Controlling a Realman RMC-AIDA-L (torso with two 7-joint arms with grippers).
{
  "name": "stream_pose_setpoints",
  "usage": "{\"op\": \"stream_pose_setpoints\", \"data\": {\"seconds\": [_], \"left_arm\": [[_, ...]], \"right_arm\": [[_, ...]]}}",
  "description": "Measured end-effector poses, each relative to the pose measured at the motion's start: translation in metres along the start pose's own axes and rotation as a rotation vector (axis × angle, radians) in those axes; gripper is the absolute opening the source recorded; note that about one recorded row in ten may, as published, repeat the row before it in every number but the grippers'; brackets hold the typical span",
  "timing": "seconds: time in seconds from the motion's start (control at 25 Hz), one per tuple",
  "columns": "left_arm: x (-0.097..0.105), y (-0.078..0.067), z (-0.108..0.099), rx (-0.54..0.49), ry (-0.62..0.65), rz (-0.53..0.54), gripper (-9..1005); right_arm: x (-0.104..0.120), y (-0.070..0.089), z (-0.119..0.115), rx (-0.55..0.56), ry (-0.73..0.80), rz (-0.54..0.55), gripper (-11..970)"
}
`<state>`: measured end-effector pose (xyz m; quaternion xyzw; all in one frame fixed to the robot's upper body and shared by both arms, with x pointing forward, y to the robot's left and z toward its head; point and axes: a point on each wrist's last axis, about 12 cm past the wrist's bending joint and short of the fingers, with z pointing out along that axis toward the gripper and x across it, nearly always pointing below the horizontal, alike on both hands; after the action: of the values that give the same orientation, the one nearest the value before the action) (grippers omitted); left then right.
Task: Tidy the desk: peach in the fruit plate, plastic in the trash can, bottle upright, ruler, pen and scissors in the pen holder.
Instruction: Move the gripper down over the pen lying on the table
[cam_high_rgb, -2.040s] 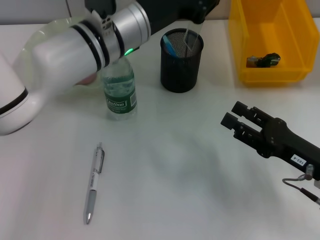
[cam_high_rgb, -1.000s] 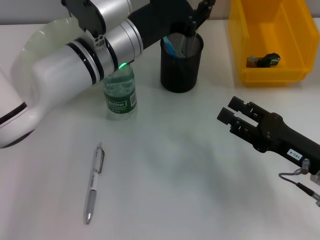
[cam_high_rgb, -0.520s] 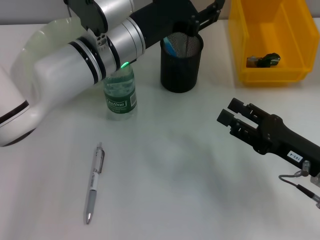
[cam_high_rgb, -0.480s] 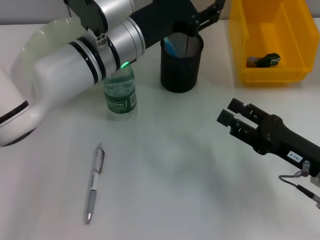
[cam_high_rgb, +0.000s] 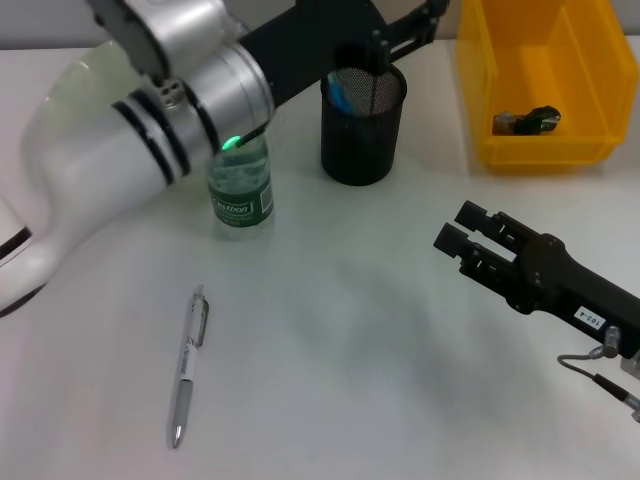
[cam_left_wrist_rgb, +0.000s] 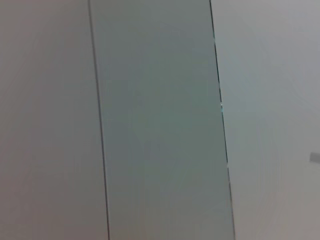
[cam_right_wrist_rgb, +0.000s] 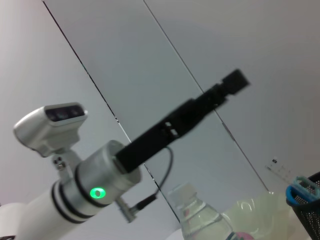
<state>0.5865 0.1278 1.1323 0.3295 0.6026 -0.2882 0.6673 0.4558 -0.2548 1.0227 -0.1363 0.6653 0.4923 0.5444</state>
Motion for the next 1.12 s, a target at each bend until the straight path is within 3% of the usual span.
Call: {"op": "stream_pose_setpoints", "data": {"seconds": [0.2, 0.28, 0.4, 0.48, 0.64, 0.72, 0.76, 0.8, 0.88, 0.92, 1.08, 1.12], "left_arm": [[-0.011, -0.005, -0.027, 0.081, -0.017, -0.08, 754], [-0.023, -0.001, -0.047, 0.193, -0.031, -0.164, 754], [-0.03, 0.002, -0.061, 0.28, -0.042, -0.197, 755], [-0.041, 0.004, -0.083, 0.432, -0.044, -0.209, 755], [-0.047, 0.011, -0.098, 0.498, 0.002, -0.239, 755], [-0.049, 0.015, -0.103, 0.5, 0.078, -0.258, 755], [-0.052, 0.018, -0.106, 0.491, 0.181, -0.249, 755], [-0.052, 0.018, -0.106, 0.491, 0.181, -0.249, 755], [-0.055, 0.021, -0.107, 0.451, 0.388, -0.23, 754], [-0.055, 0.021, -0.107, 0.451, 0.388, -0.23, 754], [-0.055, 0.019, -0.102, 0.36, 0.67, -0.196, 754], [-0.055, 0.019, -0.102, 0.36, 0.67, -0.196, 754]], "right_arm": [[0.001, 0.0, -0.001, 0.002, 0.001, 0.003, 686], [0.001, 0.0, -0.001, 0.003, 0.001, 0.003, 686], [0.001, 0.0, 0.0, 0.004, 0.004, 0.002, 686], [0.0, -0.001, 0.001, 0.002, 0.008, 0.0, 686], [0.0, -0.001, 0.002, 0.0, 0.008, -0.001, 686], [0.0, -0.001, 0.002, 0.0, 0.009, -0.001, 686], [0.0, -0.001, 0.002, 0.001, 0.009, 0.0, 686], [0.0, -0.001, 0.002, 0.001, 0.009, 0.0, 686], [0.001, -0.001, 0.002, 0.003, 0.01, 0.0, 687], [0.001, -0.001, 0.002, 0.003, 0.01, 0.0, 687], [0.001, -0.002, 0.003, 0.008, 0.015, -0.001, 687], [0.001, -0.002, 0.003, 0.008, 0.015, -0.001, 687]]}}
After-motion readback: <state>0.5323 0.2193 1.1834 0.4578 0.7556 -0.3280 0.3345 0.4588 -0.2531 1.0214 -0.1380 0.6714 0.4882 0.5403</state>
